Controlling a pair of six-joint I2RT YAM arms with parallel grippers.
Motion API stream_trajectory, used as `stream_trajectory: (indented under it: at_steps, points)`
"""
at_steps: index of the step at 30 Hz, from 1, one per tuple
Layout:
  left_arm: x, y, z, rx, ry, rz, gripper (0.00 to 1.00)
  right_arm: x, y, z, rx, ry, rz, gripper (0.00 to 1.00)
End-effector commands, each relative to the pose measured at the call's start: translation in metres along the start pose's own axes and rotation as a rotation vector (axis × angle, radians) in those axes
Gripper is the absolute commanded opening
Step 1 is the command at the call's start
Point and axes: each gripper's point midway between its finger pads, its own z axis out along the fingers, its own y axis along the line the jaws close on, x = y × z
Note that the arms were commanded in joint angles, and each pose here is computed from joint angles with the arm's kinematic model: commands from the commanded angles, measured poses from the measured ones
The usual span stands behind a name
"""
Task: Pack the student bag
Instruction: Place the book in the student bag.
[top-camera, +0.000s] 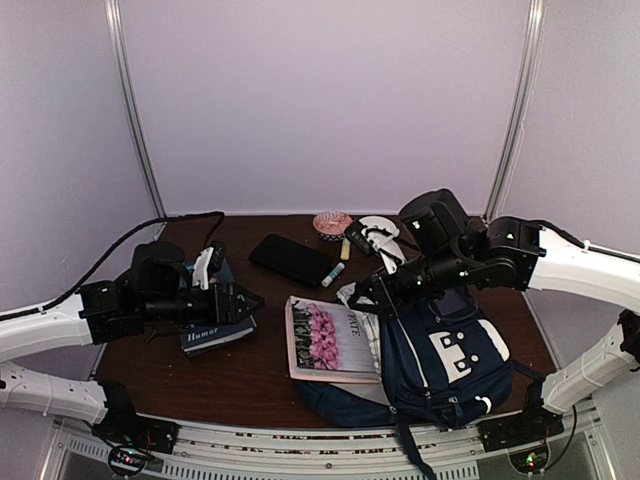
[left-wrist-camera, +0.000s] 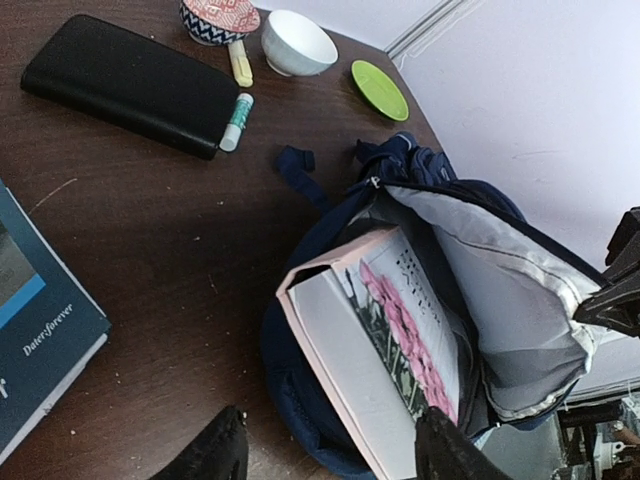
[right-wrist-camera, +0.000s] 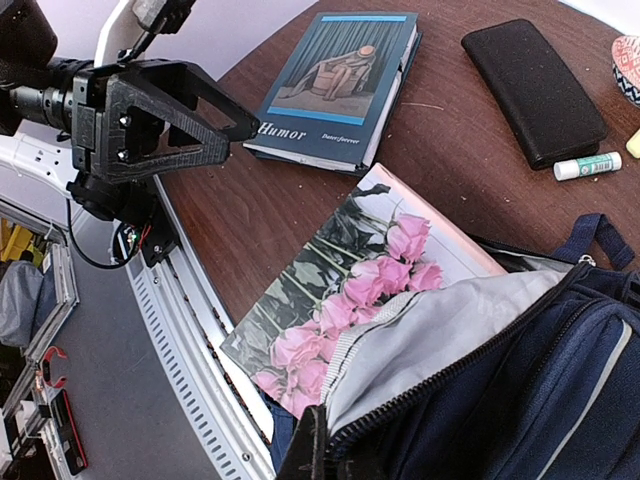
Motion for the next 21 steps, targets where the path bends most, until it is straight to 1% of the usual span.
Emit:
stream_trajectory:
  at_steps: [1,3,4,6,9,10,12,17,21]
  points:
    - [-0.011,-0.002,-0.004,-0.027,-0.028,0.086,0.98,-0.039,0.017,-0.015,-0.058,-0.148,-0.021,0.00]
    - [-0.003,0.003,0.005,-0.038,0.007,0.088,0.97,-0.037,0.016,-0.013,-0.054,-0.139,-0.019,0.00]
    - [0.003,0.007,0.012,-0.044,0.032,0.074,0.93,-0.036,0.015,-0.013,-0.050,-0.136,-0.018,0.00]
    - [0.015,0.004,0.027,0.000,0.077,0.049,0.81,-0.034,0.015,-0.013,-0.048,-0.134,-0.019,0.00]
    - [0.030,0.000,0.047,0.041,0.142,0.022,0.60,-0.034,0.014,-0.013,-0.045,-0.133,-0.017,0.00]
    - [0.032,-0.003,0.051,0.047,0.151,0.026,0.54,-0.034,0.015,-0.013,-0.046,-0.135,-0.018,0.00]
    - [0.035,-0.013,0.058,0.074,0.161,0.037,0.47,-0.036,0.017,-0.013,-0.051,-0.136,-0.019,0.00]
    - [0.046,-0.034,0.077,0.136,0.198,0.042,0.38,-0.036,0.023,-0.009,-0.067,-0.125,-0.024,0.00]
    - [0.051,-0.056,0.092,0.222,0.210,0.011,0.35,-0.038,0.031,-0.005,-0.083,-0.121,-0.027,0.00]
